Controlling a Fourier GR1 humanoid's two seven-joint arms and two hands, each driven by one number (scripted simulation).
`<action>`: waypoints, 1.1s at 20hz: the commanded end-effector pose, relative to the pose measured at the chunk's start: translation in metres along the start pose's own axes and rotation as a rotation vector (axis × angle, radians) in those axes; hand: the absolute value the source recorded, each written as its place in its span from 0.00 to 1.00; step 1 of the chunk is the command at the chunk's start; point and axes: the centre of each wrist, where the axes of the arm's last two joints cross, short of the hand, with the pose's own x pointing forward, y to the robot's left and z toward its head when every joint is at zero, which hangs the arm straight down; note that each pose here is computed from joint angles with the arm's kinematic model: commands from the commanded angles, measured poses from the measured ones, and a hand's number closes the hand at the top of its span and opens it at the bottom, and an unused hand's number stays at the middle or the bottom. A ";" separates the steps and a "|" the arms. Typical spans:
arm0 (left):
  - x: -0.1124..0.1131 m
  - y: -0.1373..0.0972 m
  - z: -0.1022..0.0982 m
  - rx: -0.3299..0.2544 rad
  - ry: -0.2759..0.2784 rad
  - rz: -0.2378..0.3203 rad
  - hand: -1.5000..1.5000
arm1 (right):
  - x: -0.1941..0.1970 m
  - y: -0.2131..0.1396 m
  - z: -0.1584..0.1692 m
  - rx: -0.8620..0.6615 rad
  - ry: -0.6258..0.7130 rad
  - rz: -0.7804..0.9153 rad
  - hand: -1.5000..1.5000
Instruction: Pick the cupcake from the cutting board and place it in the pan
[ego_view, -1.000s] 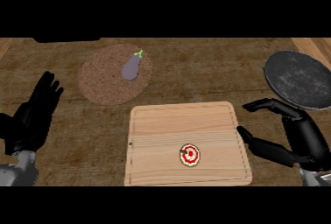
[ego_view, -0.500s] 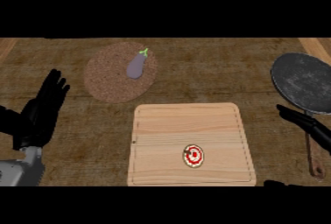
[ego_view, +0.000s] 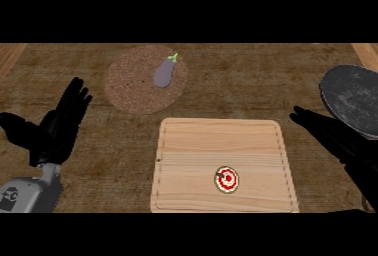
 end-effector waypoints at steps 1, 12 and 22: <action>0.013 -0.015 -0.006 -0.020 0.004 0.012 0.50 | 0.016 0.015 -0.021 0.140 0.060 0.120 0.00; -0.003 -0.010 0.002 0.001 -0.002 -0.008 0.50 | 0.069 0.047 -0.028 0.454 0.118 0.262 0.00; -0.005 0.000 -0.001 0.011 0.002 -0.003 0.50 | 0.092 0.065 -0.038 0.437 0.179 0.470 0.00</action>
